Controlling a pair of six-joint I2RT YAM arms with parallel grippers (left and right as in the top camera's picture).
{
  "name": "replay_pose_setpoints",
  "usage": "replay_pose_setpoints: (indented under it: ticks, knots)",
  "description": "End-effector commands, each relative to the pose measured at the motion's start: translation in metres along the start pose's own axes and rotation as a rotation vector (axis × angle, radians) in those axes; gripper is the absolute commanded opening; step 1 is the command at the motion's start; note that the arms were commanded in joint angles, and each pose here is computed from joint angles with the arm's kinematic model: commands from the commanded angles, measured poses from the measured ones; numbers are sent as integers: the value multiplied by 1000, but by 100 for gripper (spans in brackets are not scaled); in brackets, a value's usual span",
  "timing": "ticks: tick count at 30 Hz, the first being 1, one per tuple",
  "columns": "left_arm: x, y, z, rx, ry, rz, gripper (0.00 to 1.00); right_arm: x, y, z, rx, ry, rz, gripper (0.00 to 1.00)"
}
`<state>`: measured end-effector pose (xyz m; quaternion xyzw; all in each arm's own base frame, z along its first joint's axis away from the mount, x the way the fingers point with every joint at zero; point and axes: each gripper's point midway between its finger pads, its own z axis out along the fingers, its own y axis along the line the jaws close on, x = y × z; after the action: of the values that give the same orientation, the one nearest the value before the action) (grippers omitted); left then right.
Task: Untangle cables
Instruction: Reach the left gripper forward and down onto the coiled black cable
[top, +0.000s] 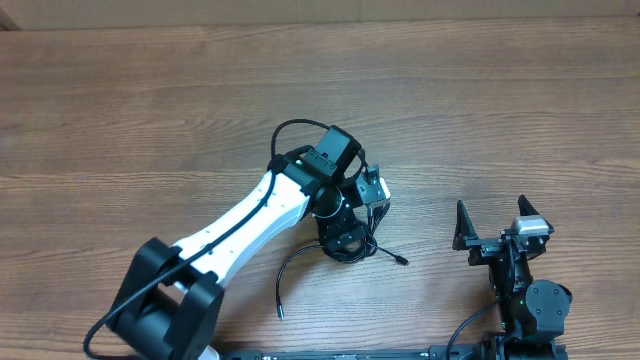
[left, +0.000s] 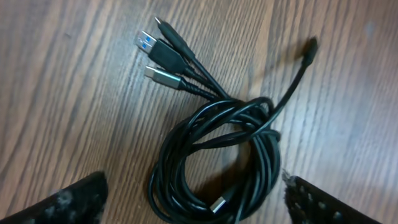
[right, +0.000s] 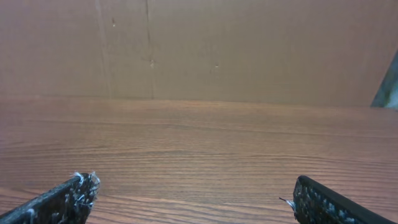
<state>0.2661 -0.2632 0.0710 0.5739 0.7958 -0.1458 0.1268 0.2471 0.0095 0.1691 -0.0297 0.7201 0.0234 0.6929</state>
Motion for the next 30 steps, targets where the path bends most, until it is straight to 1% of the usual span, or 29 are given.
replay_pose_setpoints:
  ticks: [1,3,7,10,14,18,27,30]
  knots:
    - [-1,7,14,-2,17,47,80,2,0,0,1,-1,3,100]
    - [2,11,23,-9,34,43,76,2,0,0,1,-1,3,100]
    - [5,13,32,-4,50,39,71,2,0,0,1,-1,3,100]
    - [6,13,36,-1,55,38,70,2,0,0,1,-1,3,100]
    - [9,17,44,-6,66,35,72,2,0,0,1,-1,3,100]
    - [11,21,49,-21,79,35,61,2,0,0,1,-1,3,100]
    - [13,19,50,-12,80,22,58,2,0,0,1,-1,3,100]
    - [12,20,50,-14,78,23,59,2,0,0,1,-1,3,100]
